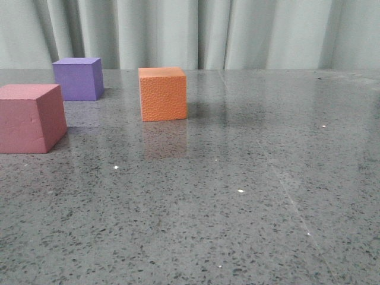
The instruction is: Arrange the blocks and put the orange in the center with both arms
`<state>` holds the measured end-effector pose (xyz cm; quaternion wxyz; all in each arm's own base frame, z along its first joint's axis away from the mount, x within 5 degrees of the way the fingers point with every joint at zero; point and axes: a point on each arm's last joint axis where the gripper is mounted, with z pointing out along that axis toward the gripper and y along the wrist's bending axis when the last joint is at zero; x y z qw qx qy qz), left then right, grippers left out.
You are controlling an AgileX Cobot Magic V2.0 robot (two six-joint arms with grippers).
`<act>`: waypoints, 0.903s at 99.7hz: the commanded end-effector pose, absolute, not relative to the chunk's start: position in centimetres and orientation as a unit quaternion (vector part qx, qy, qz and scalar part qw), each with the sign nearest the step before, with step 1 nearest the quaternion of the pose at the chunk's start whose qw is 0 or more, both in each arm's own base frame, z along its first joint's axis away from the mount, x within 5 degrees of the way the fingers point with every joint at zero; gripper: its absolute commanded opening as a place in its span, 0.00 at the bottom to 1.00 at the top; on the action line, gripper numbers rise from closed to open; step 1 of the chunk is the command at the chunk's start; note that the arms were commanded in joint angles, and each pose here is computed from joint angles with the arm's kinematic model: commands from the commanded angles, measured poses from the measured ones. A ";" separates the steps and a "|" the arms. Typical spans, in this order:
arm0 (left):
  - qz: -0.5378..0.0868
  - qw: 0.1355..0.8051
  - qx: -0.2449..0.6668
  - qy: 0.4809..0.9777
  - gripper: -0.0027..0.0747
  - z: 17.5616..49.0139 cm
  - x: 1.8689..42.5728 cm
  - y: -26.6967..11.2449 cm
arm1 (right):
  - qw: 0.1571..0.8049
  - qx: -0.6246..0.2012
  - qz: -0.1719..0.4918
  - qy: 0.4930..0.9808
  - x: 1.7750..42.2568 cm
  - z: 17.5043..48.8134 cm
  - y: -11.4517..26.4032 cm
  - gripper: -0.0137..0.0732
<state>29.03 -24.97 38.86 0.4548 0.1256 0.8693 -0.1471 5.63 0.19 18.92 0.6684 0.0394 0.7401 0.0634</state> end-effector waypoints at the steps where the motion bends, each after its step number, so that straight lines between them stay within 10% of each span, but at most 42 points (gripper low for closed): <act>1: -0.159 0.490 0.112 0.850 0.89 41.1 29.2 -25.6 | 0.701 0.035 0.063 0.709 5.7 20.1 0.2 0.08; 90: -0.083 0.464 -0.032 0.881 0.84 37.7 31.5 -25.6 | 0.701 0.035 0.063 0.709 5.7 20.1 0.2 0.08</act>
